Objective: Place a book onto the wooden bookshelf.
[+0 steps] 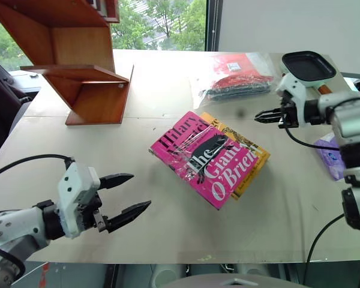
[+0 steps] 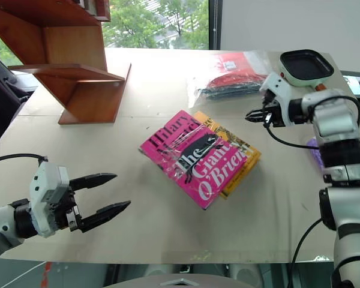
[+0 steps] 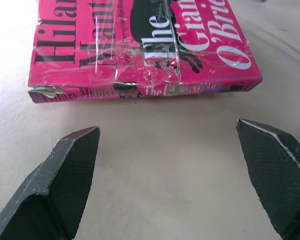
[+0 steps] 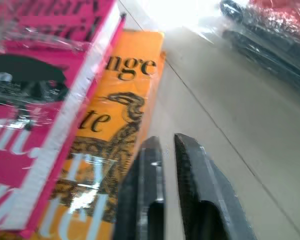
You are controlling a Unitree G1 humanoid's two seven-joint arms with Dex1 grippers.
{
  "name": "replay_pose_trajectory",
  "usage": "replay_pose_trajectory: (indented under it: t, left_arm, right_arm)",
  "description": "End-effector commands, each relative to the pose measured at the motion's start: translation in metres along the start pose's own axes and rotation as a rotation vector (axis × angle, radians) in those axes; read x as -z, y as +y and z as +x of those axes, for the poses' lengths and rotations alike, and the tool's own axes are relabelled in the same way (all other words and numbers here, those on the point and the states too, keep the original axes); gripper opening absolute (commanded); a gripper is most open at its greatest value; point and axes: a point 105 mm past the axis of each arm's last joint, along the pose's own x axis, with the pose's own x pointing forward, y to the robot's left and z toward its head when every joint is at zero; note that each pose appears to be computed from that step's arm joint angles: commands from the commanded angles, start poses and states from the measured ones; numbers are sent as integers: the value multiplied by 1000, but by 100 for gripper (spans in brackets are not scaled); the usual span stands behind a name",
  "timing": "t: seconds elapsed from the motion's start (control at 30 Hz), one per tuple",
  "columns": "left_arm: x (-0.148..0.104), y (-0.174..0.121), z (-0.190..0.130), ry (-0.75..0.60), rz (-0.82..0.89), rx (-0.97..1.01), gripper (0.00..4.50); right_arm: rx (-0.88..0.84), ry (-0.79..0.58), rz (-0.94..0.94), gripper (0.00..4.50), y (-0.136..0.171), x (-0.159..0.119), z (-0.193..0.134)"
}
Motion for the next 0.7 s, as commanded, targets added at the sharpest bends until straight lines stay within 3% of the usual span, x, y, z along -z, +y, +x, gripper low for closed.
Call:
replay_pose_trajectory:
  t: [0.03, 0.2, 0.3, 0.43, 0.5, 0.57, 0.63, 0.7]
  left_arm:
    - [1, -3, 2, -49, -51, -13, 450]
    - [14, -10, 14, -152, -239, -59, 450]
    - [23, -19, 30, -206, -408, -72, 450]
    - [26, -20, 51, -312, -657, -118, 450]
    - [32, -15, 59, -325, -762, -160, 450]
    - [39, -11, 73, -377, -983, -174, 450]
    - [48, -12, 83, -353, -1090, -170, 450]
    - [53, -10, 89, -327, -1133, -184, 450]
  right_arm:
    - [-5, -122, 18, 188, 22, -7, -36]
    - [1, -171, 121, 432, 68, 37, -65]
    - [69, -269, 142, 442, 94, 53, -82]
    - [19, -257, 207, 442, 135, 70, -99]
    - [13, -245, 103, 442, 146, 73, -105]
    - [-24, -256, 65, 442, 155, 79, -115]
    - [-31, -439, 102, 442, 157, 68, -129]
    - [-44, -438, 71, 442, 163, 71, -136]
